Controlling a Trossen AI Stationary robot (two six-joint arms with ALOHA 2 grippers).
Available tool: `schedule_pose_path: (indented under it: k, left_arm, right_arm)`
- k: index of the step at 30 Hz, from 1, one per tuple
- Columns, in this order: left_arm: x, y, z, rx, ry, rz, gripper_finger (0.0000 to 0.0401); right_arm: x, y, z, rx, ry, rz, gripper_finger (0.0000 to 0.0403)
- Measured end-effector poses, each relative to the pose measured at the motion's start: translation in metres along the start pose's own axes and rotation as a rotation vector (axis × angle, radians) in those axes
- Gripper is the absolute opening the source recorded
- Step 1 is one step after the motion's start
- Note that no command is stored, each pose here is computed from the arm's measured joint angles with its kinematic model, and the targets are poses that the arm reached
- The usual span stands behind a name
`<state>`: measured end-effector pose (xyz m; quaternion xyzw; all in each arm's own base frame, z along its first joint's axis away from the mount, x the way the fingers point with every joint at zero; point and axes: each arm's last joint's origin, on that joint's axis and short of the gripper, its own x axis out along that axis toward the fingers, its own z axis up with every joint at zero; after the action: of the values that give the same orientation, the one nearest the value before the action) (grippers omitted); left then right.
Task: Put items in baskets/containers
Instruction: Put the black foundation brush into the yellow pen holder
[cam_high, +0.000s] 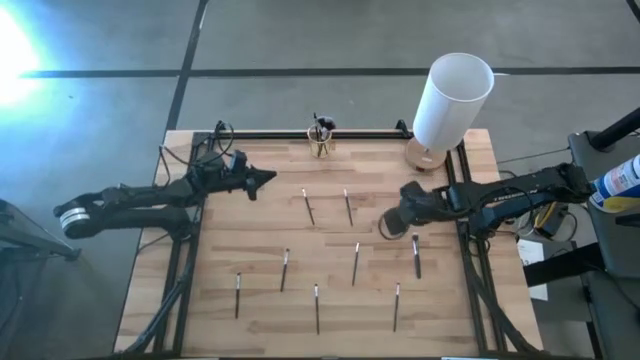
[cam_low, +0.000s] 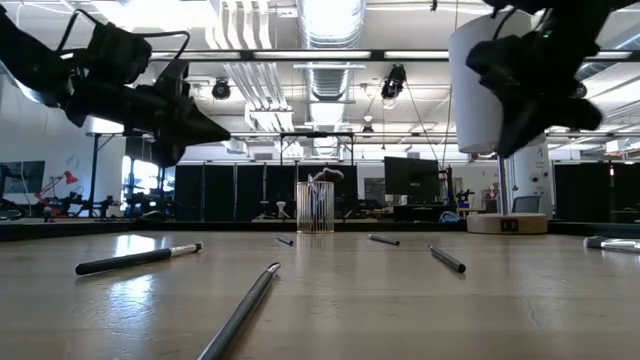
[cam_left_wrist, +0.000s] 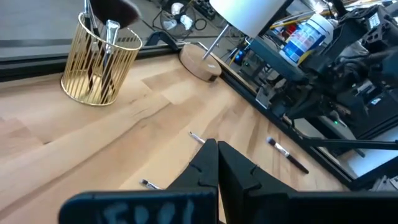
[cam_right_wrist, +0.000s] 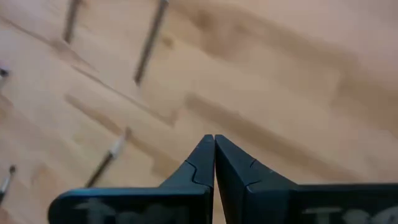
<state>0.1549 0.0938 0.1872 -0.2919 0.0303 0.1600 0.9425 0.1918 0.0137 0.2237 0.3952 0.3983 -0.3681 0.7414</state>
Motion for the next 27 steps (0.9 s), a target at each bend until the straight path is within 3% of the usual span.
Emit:
schedule_pose_path:
  k: [5,10,18,23,27]
  left_arm:
    - [0.000,0.000,0.000,-0.001,-0.009,0.012,0.0000]
    - [0.000,0.000,0.001,0.011,-0.029,0.032,0.0000]
    - [0.000,0.002,0.002,0.009,-0.058,0.096,0.0000]
    - [0.000,0.002,0.001,0.015,-0.056,0.097,0.0000]
    - [0.000,0.002,0.001,0.015,-0.055,0.098,0.0000]
  right_arm:
    - [-0.001,-0.013,-0.008,0.073,0.060,-0.109,0.0008]
    - [0.002,-0.019,-0.015,0.145,0.164,-0.112,0.0017]
    - [0.025,-0.040,-0.034,0.308,0.287,-0.196,0.0106]
    - [0.040,-0.047,-0.040,0.350,0.264,-0.159,0.0162]
    - [0.052,-0.053,-0.045,0.372,0.244,-0.177,0.0178]
